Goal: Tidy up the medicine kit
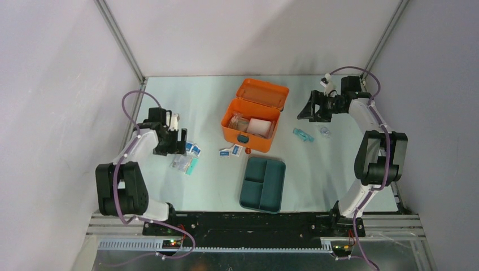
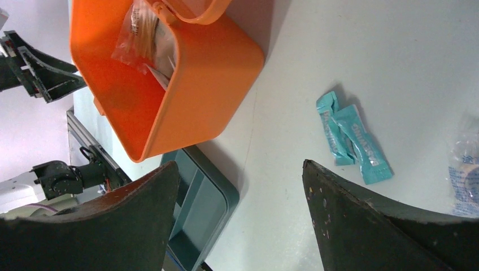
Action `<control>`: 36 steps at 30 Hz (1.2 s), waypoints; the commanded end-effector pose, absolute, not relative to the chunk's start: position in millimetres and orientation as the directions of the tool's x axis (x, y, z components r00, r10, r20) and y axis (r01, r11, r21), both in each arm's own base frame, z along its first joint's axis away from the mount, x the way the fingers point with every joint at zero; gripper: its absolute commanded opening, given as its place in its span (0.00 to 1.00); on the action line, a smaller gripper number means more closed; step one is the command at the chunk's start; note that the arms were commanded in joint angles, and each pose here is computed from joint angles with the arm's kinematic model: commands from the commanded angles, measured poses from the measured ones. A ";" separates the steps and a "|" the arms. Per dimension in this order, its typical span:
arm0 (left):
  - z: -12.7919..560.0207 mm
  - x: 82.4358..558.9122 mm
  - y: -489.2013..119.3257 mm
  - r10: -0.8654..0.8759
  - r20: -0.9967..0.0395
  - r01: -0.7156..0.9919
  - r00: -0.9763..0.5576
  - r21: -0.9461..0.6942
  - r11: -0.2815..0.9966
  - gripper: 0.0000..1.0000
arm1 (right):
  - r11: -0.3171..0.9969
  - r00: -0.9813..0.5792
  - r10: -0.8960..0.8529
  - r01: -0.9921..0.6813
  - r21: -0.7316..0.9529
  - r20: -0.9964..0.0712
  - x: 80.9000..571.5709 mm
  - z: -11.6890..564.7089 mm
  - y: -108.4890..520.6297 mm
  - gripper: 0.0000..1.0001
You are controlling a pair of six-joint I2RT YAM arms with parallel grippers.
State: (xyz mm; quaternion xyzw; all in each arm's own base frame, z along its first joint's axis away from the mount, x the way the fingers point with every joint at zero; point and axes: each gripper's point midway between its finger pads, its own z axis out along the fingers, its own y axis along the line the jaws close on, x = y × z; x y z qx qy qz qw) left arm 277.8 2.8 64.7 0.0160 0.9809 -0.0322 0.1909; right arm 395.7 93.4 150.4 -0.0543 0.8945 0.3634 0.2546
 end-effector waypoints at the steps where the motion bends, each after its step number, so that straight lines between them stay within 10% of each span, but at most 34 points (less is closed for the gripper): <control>1: 72.6 297.3 14.7 0.036 -0.405 0.042 -0.914 -0.005 0.999 0.87 | 0.696 -0.832 0.087 -0.343 0.631 -0.548 394.9 173.8 104.3 0.83; 36: 29.7 270.1 -34.5 0.169 -0.266 0.206 -0.949 -0.115 0.972 0.53 | 0.699 -0.818 0.057 -0.376 0.608 -0.572 396.9 178.1 111.9 0.81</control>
